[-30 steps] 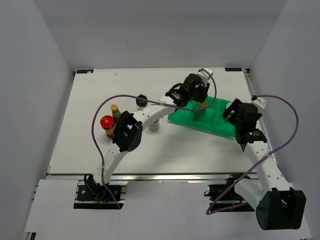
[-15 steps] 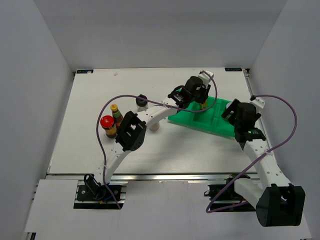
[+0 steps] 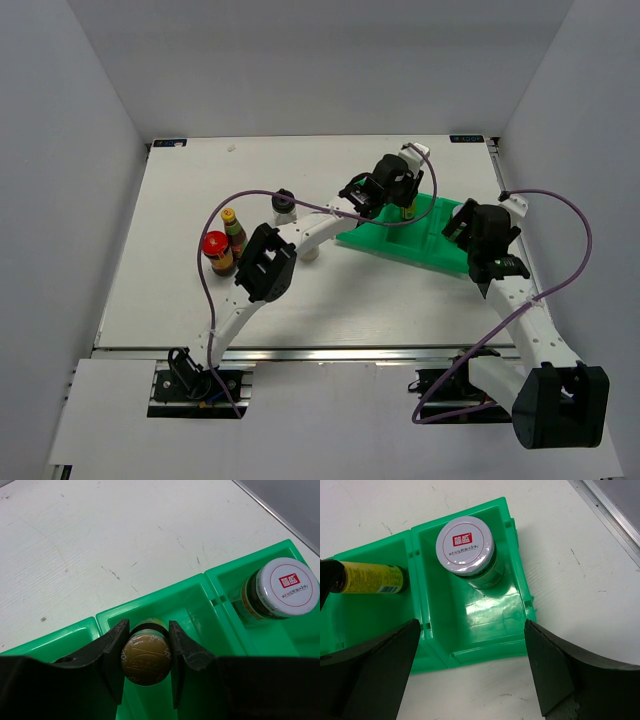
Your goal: Organize the condiment bottles
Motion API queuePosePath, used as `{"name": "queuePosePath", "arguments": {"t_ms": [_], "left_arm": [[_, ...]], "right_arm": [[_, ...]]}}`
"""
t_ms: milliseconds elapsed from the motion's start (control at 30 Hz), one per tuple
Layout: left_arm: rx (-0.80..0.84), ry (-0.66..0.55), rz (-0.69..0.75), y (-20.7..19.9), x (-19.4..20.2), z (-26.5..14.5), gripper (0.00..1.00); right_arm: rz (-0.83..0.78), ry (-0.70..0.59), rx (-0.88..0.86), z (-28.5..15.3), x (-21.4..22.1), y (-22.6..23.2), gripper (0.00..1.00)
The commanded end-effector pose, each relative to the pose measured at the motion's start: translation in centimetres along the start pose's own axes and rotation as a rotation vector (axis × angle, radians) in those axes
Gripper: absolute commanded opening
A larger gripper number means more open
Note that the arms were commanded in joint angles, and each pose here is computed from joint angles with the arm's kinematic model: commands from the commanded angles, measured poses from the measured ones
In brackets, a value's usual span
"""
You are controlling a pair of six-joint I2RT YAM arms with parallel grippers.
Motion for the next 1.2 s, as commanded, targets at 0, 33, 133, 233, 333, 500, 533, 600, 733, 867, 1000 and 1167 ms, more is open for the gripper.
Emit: {"name": "queuePosePath", "arguments": {"t_ms": [0, 33, 133, 233, 333, 500, 533, 600, 733, 867, 1000, 1167], "left_arm": [[-0.013, -0.149, 0.013, -0.2, -5.6, -1.3, 0.38], [-0.012, -0.148, 0.021, -0.4, -5.5, -1.2, 0.38], [-0.012, -0.136, 0.037, -0.6, -5.2, -1.1, 0.38], [-0.013, -0.133, 0.042, -0.8, -5.2, -1.1, 0.43], [-0.018, -0.135, 0.042, -0.8, -5.3, -1.2, 0.53], [-0.017, -0.137, 0.040, -0.7, -5.2, -1.0, 0.66], [-0.018, -0.140, 0.038, -0.8, -5.2, -1.0, 0.68], [-0.020, -0.143, 0.038, -0.8, -5.3, -1.1, 0.72], [-0.031, -0.152, 0.032, -0.6, -6.0, -1.4, 0.87], [-0.051, -0.201, 0.020, 0.1, -9.8, -4.2, 0.98], [-0.093, -0.229, -0.001, 1.3, -13.5, -9.0, 0.98], [-0.218, -0.192, -0.035, 3.8, -15.1, -16.6, 0.98]], "right_arm": [[0.016, -0.066, 0.013, 0.1, -1.7, 0.4, 0.89], [0.013, -0.064, 0.015, 0.1, -1.7, 0.3, 0.89], [0.015, -0.062, 0.012, 0.1, -1.7, 0.3, 0.89], [0.013, -0.060, 0.012, 0.1, -1.6, 0.4, 0.89], [0.010, -0.054, 0.011, 0.2, -1.5, 0.4, 0.89], [0.008, -0.048, 0.016, 0.3, -1.4, 0.3, 0.89], [0.009, -0.049, 0.015, 0.3, -1.4, 0.3, 0.89], [0.007, -0.047, 0.016, 0.3, -1.3, 0.3, 0.89], [-0.006, -0.046, -0.002, 0.2, -1.5, 0.6, 0.89], [-0.049, -0.045, -0.098, -0.7, -2.4, 2.1, 0.89], [-0.068, -0.019, -0.279, -2.4, -2.5, 4.3, 0.89], [-0.215, 0.029, -0.481, -5.4, -1.3, 8.2, 0.89]]}}
Point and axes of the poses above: each gripper's point midway between its finger pads, its own z axis out along the fingers, its own y axis along the line the jaws close on, x = y × z, the point moved 4 cm from there along -z, back along the fingers, and after that the axes turned 11 degrees about z, right-handed, at the moved point
